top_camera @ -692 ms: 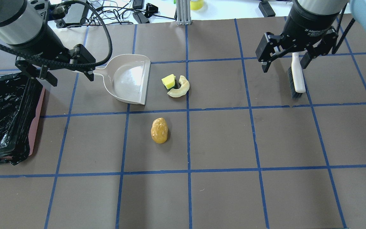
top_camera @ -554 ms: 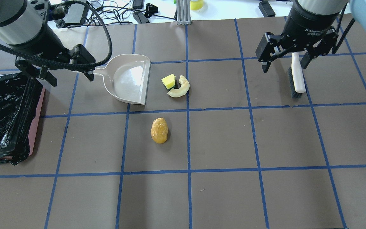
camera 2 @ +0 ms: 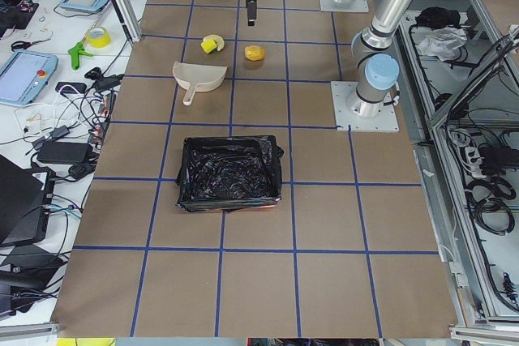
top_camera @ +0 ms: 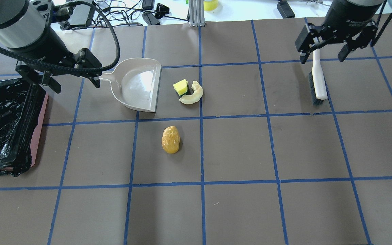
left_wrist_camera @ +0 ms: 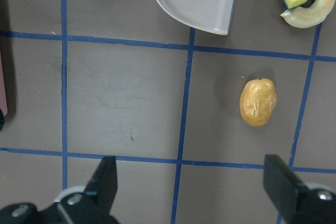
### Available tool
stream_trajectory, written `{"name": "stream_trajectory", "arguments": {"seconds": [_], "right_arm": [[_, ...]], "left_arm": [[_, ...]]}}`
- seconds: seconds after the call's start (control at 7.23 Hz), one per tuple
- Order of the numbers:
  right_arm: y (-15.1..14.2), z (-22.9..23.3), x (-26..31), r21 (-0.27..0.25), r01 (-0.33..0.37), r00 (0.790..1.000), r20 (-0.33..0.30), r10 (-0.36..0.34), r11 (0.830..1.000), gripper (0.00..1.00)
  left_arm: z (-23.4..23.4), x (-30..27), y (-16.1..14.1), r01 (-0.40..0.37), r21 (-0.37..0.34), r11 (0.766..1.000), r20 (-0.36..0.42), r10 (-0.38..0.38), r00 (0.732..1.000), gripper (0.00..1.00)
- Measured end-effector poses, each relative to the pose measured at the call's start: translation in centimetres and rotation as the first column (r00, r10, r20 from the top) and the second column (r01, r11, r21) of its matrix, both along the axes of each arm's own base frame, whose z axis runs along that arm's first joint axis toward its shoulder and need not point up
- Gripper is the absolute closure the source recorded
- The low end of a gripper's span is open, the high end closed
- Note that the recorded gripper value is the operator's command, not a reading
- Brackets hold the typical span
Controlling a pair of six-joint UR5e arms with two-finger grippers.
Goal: Sweep and dump trash into bin
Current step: 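Move the left gripper to the dustpan handle while the right gripper reaches the brush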
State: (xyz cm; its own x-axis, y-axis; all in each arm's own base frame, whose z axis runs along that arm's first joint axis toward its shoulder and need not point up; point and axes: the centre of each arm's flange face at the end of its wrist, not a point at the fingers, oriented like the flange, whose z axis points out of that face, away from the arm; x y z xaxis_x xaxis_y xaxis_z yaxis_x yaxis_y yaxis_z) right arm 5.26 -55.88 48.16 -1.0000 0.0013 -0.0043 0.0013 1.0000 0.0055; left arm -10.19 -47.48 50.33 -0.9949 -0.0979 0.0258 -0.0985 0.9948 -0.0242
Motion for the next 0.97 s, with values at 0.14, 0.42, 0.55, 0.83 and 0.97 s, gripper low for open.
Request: {"name": "stream_trajectory", "arguments": {"seconds": [0.14, 0.42, 0.55, 0.83, 0.97], "right_arm": [[-2.7, -1.5, -2.1, -0.031, 0.025, 1.0, -0.001, -0.025, 0.999, 0.0], [-8.2, -6.0, -4.9, -0.104, 0.055, 0.998, -0.01, -0.057, 0.993, 0.0], [-11.3, -8.6, -6.1, -0.144, 0.06, 0.998, -0.017, -0.063, 0.988, 0.0], [-16.0, -12.7, -8.2, -0.185, 0.067, 0.997, -0.034, -0.074, 0.981, 0.0], [-17.6, -14.3, -9.8, -0.22, 0.08, 0.995, -0.042, -0.091, 0.972, 0.04]], "left_arm": [[-0.5, 0.3, -0.7, -0.008, 0.001, 1.0, -0.001, 0.008, 1.0, 0.0], [-2.1, 1.3, -3.7, -0.136, -0.058, 0.989, -0.009, 0.136, 0.991, 0.0], [-3.4, 2.3, -4.8, -0.271, -0.063, 0.961, -0.022, 0.27, 0.963, 0.0], [-6.4, 4.8, -6.4, -0.537, -0.061, 0.841, -0.045, 0.535, 0.844, 0.0], [-7.9, 5.7, -7.4, -0.674, -0.07, 0.736, -0.068, 0.67, 0.739, 0.0]]}}
